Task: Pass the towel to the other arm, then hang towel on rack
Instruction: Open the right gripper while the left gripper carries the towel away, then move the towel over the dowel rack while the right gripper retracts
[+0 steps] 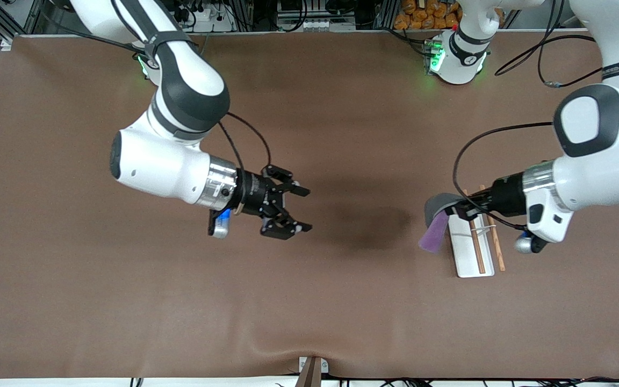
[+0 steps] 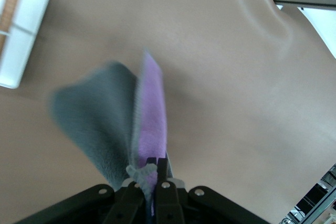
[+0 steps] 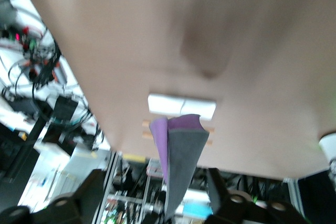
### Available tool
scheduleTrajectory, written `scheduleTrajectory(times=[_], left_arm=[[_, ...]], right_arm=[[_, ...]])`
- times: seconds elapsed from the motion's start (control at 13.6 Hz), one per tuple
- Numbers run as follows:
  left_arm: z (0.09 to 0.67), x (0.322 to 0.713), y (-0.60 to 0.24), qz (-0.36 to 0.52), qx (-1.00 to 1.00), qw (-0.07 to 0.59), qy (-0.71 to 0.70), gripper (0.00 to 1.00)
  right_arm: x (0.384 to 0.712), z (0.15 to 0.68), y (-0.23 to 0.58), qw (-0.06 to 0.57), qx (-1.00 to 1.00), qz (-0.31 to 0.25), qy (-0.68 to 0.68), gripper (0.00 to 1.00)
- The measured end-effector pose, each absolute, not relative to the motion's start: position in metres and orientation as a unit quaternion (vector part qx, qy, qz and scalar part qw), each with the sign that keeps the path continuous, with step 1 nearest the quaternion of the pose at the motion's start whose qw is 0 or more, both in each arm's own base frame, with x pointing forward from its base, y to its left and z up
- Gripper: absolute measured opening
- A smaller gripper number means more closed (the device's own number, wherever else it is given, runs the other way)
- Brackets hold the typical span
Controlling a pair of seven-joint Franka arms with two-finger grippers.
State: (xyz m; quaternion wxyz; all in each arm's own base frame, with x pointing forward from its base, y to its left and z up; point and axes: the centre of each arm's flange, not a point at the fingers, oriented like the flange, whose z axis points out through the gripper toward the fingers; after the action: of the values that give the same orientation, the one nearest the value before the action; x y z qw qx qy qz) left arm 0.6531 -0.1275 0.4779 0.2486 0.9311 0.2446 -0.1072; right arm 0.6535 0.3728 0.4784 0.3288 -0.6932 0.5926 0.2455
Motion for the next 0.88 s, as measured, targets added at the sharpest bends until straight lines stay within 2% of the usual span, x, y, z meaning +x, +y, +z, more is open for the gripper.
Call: scheduleTrajectory(times=[0.07,0.37,0.88], left_arm=[[0.476,0.654,-0.115,-0.106,0.933,0.246,0.24,0.02],[0.46,0.654,-0.1,-0.08,0.966,0.148,0.194,0.02],[0.426,0.669,-0.099,-0.042,0.981,0.082,0.168,0.02]], right_arm=[[0.659,0.474,0.357,0.31,-0.705,0.236,0.593,1.0],[0.672,0.458,0.292,0.225,-0.789,0.186,0.541,1.0],[0.683,0.468,0.13,0.101,-0.925,0.113,0.348,1.0]])
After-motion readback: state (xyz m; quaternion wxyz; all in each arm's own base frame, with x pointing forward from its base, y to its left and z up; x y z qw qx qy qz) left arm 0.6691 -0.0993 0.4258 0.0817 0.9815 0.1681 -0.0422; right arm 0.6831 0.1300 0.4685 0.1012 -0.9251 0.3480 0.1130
